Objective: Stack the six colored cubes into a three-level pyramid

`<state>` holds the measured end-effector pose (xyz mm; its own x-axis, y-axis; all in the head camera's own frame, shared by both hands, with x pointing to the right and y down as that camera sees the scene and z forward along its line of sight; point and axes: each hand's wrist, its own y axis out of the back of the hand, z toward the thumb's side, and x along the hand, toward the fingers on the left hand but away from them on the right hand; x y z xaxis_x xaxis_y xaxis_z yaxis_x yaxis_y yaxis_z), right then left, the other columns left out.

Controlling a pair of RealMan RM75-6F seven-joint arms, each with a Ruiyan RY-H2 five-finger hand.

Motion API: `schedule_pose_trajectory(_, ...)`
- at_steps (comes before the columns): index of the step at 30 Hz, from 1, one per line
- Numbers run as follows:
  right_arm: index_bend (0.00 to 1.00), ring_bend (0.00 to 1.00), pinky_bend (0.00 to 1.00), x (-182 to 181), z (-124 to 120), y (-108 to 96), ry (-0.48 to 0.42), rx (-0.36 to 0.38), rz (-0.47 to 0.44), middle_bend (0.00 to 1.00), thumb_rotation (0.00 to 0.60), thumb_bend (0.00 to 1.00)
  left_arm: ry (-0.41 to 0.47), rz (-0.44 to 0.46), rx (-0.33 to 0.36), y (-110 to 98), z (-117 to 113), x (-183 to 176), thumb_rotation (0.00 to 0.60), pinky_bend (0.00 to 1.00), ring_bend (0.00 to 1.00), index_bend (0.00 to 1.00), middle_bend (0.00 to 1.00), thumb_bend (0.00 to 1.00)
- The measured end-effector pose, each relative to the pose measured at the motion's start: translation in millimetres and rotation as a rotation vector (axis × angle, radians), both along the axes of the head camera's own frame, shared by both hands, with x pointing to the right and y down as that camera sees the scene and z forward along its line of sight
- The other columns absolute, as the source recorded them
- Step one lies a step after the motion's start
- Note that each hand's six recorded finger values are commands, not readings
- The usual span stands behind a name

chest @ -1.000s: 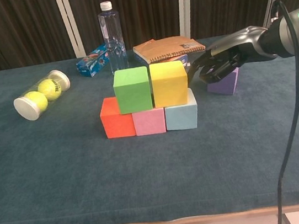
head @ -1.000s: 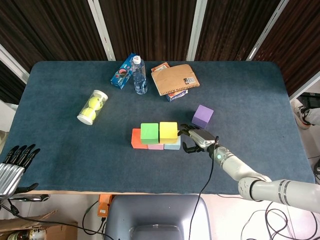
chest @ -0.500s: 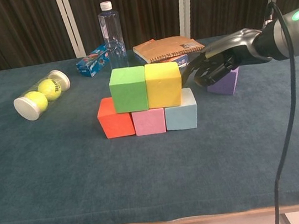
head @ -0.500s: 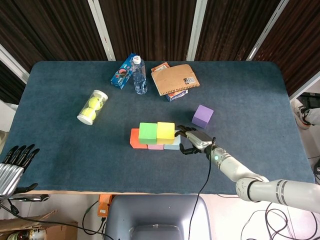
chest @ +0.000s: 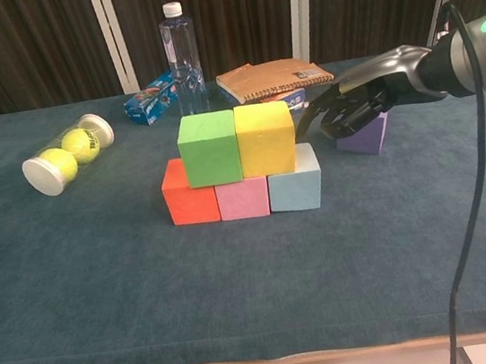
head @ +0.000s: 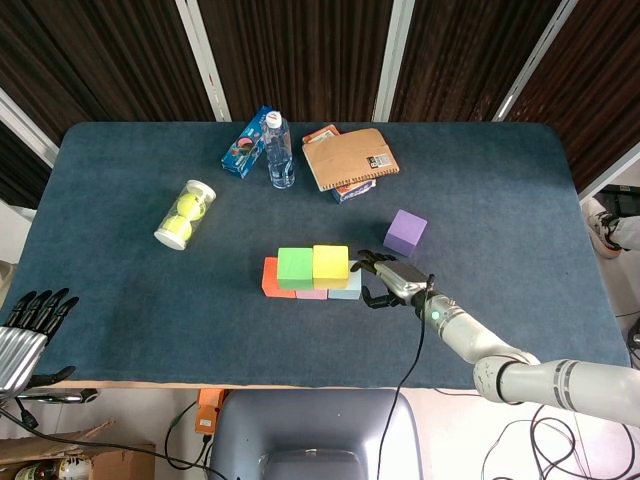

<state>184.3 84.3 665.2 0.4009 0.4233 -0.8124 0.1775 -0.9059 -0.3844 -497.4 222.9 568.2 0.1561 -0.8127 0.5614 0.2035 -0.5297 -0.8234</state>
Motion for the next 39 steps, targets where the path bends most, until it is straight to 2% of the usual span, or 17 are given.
schedule_pose_trajectory(11,0.21,0.0,0.0,16,-12,0,0.003,0.027,0.0,0.0,0.408,0.62,0.015,-0.002,0.012,-1,-3,2,0.53,0.07,0.0,0.07,0.02,0.06)
schedule_pose_trajectory(16,0.2,0.0,0.0,35,-32,-4,-0.004,0.101,0.014,0.0,0.414,0.35,0.055,0.005,0.034,-3,-9,8,0.575,0.07,0.0,0.07,0.02,0.06)
schedule_pose_trajectory(17,0.19,0.0,0.0,39,-37,-6,-0.007,0.12,0.021,0.0,0.417,0.33,0.064,0.011,0.033,-3,-8,11,0.584,0.07,0.0,0.07,0.02,0.06)
schedule_pose_trajectory(22,0.19,0.0,0.0,72,-65,-17,-0.022,0.22,0.104,0.0,0.416,0.31,0.165,0.058,0.018,-10,-4,41,0.588,0.07,0.0,0.06,0.02,0.06)
schedule_pose_trajectory(25,0.17,0.0,0.0,89,-73,-16,-0.022,0.236,0.128,0.0,0.418,0.31,0.228,0.089,0.013,-21,-3,67,0.586,0.07,0.0,0.04,0.01,0.06)
schedule_pose_trajectory(32,0.15,0.0,0.0,123,-80,-7,0.01,0.286,0.108,0.0,0.419,0.31,0.32,0.18,-0.097,-39,20,138,0.586,0.07,0.0,0.01,0.0,0.05)
schedule_pose_trajectory(36,0.14,0.0,0.0,137,-89,-7,0.006,0.302,0.115,0.0,0.42,0.31,0.323,0.239,-0.191,-46,50,183,0.586,0.07,0.0,0.0,0.0,0.05)
schedule_pose_trajectory(39,0.13,0.0,0.0,146,-98,-11,0.005,0.309,0.125,0.0,0.42,0.31,0.332,0.261,-0.236,-51,68,216,0.585,0.07,0.0,0.0,0.0,0.05)
